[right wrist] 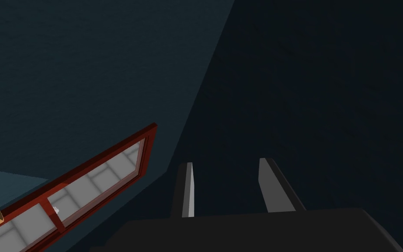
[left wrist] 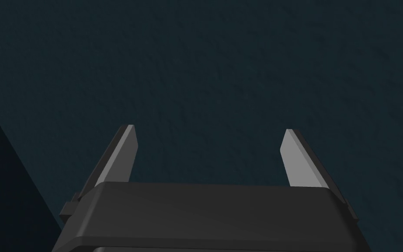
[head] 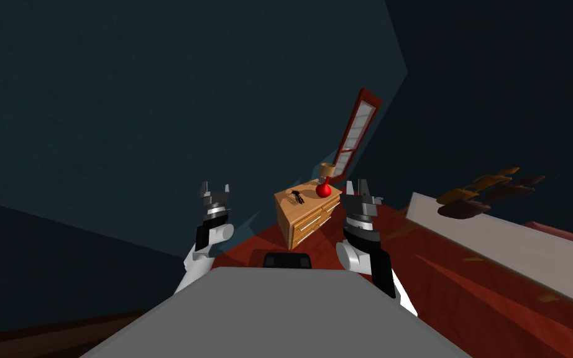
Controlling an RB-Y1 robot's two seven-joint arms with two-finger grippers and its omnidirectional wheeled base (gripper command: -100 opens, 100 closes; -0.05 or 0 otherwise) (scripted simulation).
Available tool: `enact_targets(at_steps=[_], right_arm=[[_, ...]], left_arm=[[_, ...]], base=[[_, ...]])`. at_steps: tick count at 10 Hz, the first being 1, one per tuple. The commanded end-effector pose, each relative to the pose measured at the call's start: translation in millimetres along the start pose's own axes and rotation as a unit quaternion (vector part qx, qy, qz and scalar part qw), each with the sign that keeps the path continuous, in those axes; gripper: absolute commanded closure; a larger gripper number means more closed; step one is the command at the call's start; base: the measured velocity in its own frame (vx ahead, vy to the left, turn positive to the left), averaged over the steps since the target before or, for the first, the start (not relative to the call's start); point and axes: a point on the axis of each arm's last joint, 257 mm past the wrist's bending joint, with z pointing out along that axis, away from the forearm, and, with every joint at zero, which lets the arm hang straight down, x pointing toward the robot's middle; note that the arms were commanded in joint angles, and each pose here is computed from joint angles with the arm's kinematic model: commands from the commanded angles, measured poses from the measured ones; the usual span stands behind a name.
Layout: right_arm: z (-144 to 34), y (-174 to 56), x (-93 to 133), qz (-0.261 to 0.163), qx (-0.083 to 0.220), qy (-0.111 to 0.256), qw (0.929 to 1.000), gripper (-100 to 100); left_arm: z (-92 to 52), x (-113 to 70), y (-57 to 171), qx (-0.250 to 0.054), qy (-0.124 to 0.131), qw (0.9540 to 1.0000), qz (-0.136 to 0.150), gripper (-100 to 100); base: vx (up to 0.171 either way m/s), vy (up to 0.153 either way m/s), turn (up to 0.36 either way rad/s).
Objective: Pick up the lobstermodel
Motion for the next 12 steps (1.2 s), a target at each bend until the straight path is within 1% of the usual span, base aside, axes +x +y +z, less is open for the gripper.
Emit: enact_targets(at_steps=[1, 2, 3, 4, 5, 6, 7, 8, 9, 10, 11, 12], right_arm=[[0.0, 0.0, 0.0, 0.0, 0.0, 0.0, 1.0, 0], [0.0, 0.0, 0.0, 0.0, 0.0, 0.0, 1.0, 0], [0.0, 0.0, 0.0, 0.0, 0.0, 0.0, 1.0, 0], [0.0, 0.0, 0.0, 0.0, 0.0, 0.0, 1.0, 0], [0.0, 0.0, 0.0, 0.0, 0.0, 0.0, 1.0, 0], [0.0, 0.0, 0.0, 0.0, 0.0, 0.0, 1.0, 0], [0.0, 0.0, 0.0, 0.0, 0.0, 0.0, 1.0, 0], [0.0, 0.0, 0.0, 0.0, 0.0, 0.0, 1.0, 0], [0.0, 0.0, 0.1, 0.0, 0.0, 0.0, 1.0, 0], [0.0, 0.0, 0.1, 0.0, 0.0, 0.0, 1.0, 0], [0.0, 0.0, 0.1, 0.0, 0.0, 0.0, 1.0, 0], [0.0, 0.0, 0.0, 0.0, 0.0, 0.0, 1.0, 0]], left_arm=[[7.1, -21.4, 0.9, 0.009, -0.025, 0.9993, -0.028, -100], [3.7, -28.4, 7.9, 0.002, -0.033, 0.9991, -0.029, -100], [8.3, -42.8, 8.8, 0.008, -0.05, 0.9976, -0.048, -100], [6.3, -46.2, 12.8, 0.004, -0.053, 0.9975, -0.047, -100], [10.9, -60.5, 14.5, 0.01, -0.071, 0.9952, -0.066, -100], [8.6, -64.1, 18.8, 0.005, -0.075, 0.9951, -0.065, -100], [11.3, -80.7, 24.2, 0.008, -0.096, 0.9919, -0.083, -100], [16.5, -92.5, 26.0, 0.015, -0.111, 0.9886, -0.1, -100], [11.9, -99.3, 33.0, 0.007, -0.12, 0.9877, -0.1, -100], [11.7, -99.5, 33.2, 0.007, -0.12, 0.9877, -0.1, -100], [14.8, -113.6, 38.2, 0.011, -0.14, 0.9831, -0.118, -100], [18.1, -125.9, 43.4, 0.014, -0.158, 0.9779, -0.136, -100]], base=[[-0.034, -0.121, 0.158], [-0.039, -0.098, 0.037], [-0.054, -0.096, 0.061], [-0.039, -0.077, 0.045], [-0.024, -0.094, 0.078], [-0.016, -0.089, 0.039], [-0.029, -0.119, 0.06], [-0.061, -0.2, 0.082], [-0.06, -0.174, 0.037], [-0.025, -0.086, -0.001], [-0.023, -0.125, 0.033], [-0.075, -0.232, 0.065]])
